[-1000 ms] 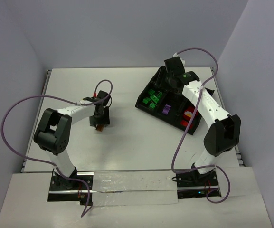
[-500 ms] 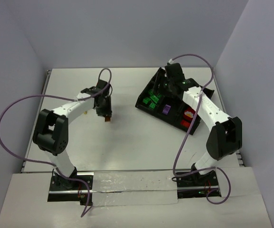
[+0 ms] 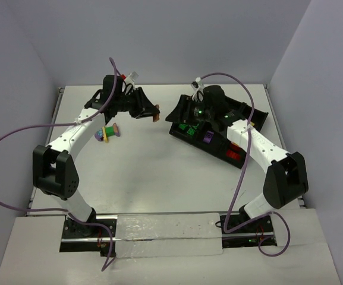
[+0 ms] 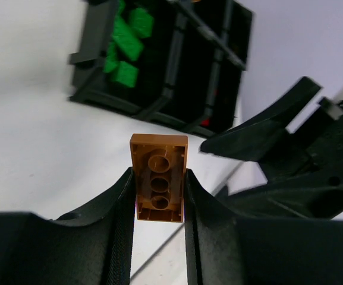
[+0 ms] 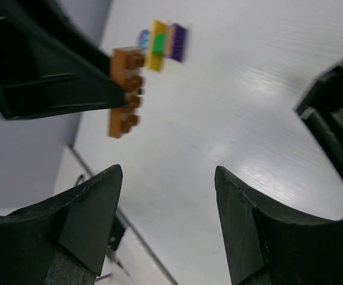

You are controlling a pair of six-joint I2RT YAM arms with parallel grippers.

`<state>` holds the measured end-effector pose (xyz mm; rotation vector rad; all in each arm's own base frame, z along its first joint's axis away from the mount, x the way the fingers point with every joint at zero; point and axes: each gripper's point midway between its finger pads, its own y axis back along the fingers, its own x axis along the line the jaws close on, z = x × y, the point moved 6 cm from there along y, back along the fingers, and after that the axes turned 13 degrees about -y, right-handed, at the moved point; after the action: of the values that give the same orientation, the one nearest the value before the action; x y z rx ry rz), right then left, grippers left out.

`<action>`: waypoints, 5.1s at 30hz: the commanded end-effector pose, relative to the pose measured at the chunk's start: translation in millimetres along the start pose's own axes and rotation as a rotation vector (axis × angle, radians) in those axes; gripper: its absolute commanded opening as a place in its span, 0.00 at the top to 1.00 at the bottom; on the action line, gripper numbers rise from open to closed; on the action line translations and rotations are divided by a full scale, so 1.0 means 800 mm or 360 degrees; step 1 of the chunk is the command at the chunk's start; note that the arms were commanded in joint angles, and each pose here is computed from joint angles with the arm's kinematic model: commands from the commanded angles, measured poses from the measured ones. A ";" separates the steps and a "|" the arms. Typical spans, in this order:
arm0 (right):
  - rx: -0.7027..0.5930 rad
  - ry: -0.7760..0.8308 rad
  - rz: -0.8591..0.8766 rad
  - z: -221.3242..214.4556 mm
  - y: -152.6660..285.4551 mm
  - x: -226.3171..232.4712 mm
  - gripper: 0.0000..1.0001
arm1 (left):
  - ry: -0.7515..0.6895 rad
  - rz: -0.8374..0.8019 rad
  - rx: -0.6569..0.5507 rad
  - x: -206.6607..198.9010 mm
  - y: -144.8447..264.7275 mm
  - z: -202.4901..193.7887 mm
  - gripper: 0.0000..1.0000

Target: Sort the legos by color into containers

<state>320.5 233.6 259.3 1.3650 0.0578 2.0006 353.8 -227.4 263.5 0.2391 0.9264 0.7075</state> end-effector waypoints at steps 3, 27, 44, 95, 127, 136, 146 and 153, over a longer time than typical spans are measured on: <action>0.0177 0.0003 0.0517 -0.007 0.001 0.048 0.27 | -0.0012 -0.0451 -0.0142 -0.032 0.025 0.031 1.00; 0.0327 -0.0149 0.0932 0.012 -0.022 0.085 0.30 | -0.0033 -0.0747 -0.0171 -0.060 0.063 0.023 1.00; 0.0388 -0.0211 0.1033 0.012 -0.027 0.087 0.56 | -0.0025 -0.0746 -0.0181 -0.054 0.066 0.023 1.00; -0.0156 -0.0191 -0.0248 0.059 0.018 -0.049 1.00 | 0.0243 -0.0085 -0.0301 0.045 0.095 0.023 0.01; -0.0758 -0.0472 -0.1240 0.206 0.067 -0.242 0.81 | 0.0418 0.1135 -0.0080 0.166 0.123 -0.020 0.09; -0.0763 -0.0486 -0.1255 0.211 0.066 -0.249 0.34 | 0.0433 0.1194 0.0005 0.177 0.120 -0.032 0.03; -0.0831 -0.0417 -0.1151 0.208 0.086 -0.208 0.33 | 0.0386 0.1240 0.0070 0.192 0.114 -0.038 0.02; -0.0755 -0.0177 -0.0961 0.153 0.060 -0.126 0.32 | 0.0440 0.1368 0.0154 0.225 0.112 -0.055 0.06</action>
<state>433.2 55.1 214.5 1.0845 -0.0199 1.1537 345.8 -60.9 176.3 0.6048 1.1110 1.4703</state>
